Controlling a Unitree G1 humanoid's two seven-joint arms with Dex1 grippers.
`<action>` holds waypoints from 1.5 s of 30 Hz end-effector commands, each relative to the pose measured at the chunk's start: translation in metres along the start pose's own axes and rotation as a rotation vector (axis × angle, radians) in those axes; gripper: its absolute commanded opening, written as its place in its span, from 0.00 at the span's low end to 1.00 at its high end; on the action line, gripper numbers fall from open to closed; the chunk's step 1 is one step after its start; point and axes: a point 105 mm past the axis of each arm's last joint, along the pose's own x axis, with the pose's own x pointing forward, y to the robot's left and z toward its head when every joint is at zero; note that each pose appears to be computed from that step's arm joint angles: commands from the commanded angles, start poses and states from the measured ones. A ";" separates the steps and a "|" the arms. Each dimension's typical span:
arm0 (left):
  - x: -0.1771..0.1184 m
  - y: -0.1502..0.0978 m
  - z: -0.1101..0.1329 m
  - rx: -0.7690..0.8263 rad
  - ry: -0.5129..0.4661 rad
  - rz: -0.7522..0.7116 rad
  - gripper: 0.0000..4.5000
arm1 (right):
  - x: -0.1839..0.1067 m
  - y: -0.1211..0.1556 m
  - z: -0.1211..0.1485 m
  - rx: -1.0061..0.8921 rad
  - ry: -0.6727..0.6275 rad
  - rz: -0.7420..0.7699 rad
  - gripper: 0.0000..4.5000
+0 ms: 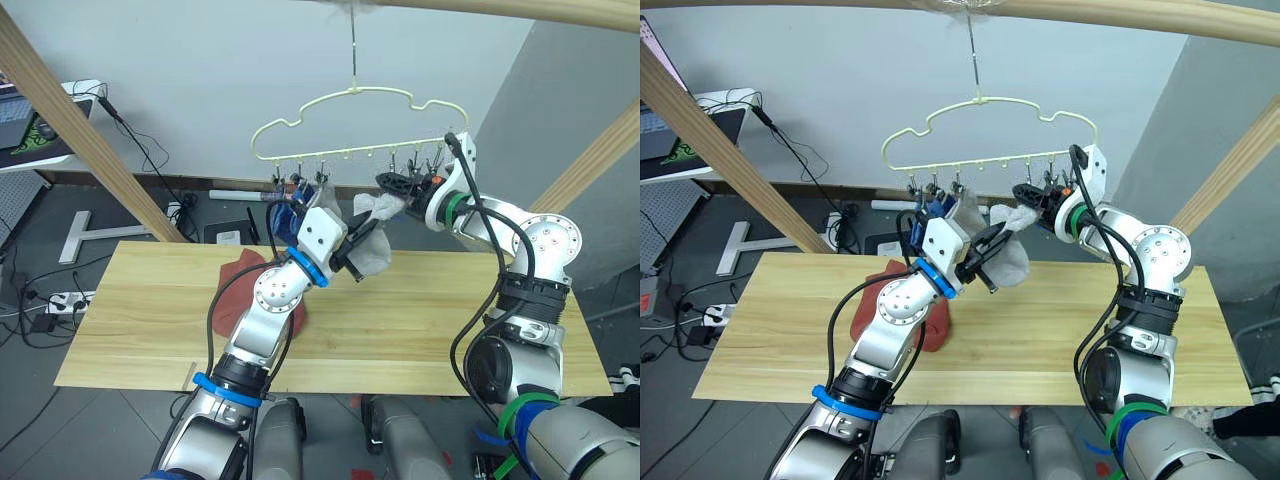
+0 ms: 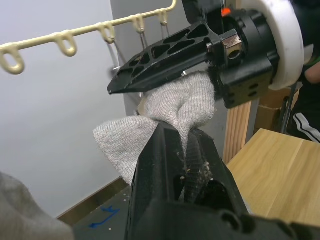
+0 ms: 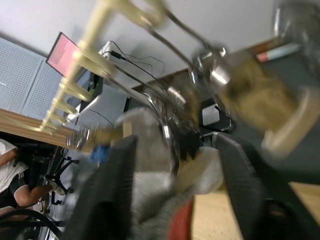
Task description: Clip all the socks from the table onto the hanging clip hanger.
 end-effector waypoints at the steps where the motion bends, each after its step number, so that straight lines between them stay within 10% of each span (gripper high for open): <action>1: 0.005 0.000 0.013 0.022 -0.053 -0.007 0.00 | -0.006 0.008 0.013 -0.006 -0.043 0.039 0.89; 10: 0.006 -0.002 0.011 0.016 -0.046 -0.016 0.00 | -0.014 0.013 0.034 -0.026 -0.109 0.075 1.00; 21: -0.033 0.003 -0.009 0.010 0.059 -0.005 0.00 | -0.023 0.035 0.015 -0.651 -0.192 0.097 1.00; 27: -0.055 0.006 -0.010 0.005 0.097 0.009 0.00 | -0.018 0.041 0.010 -0.769 -0.328 0.050 0.63; 45: -0.067 0.011 0.000 0.011 0.117 0.005 0.00 | 0.005 0.037 0.009 -0.729 -0.468 -0.063 0.54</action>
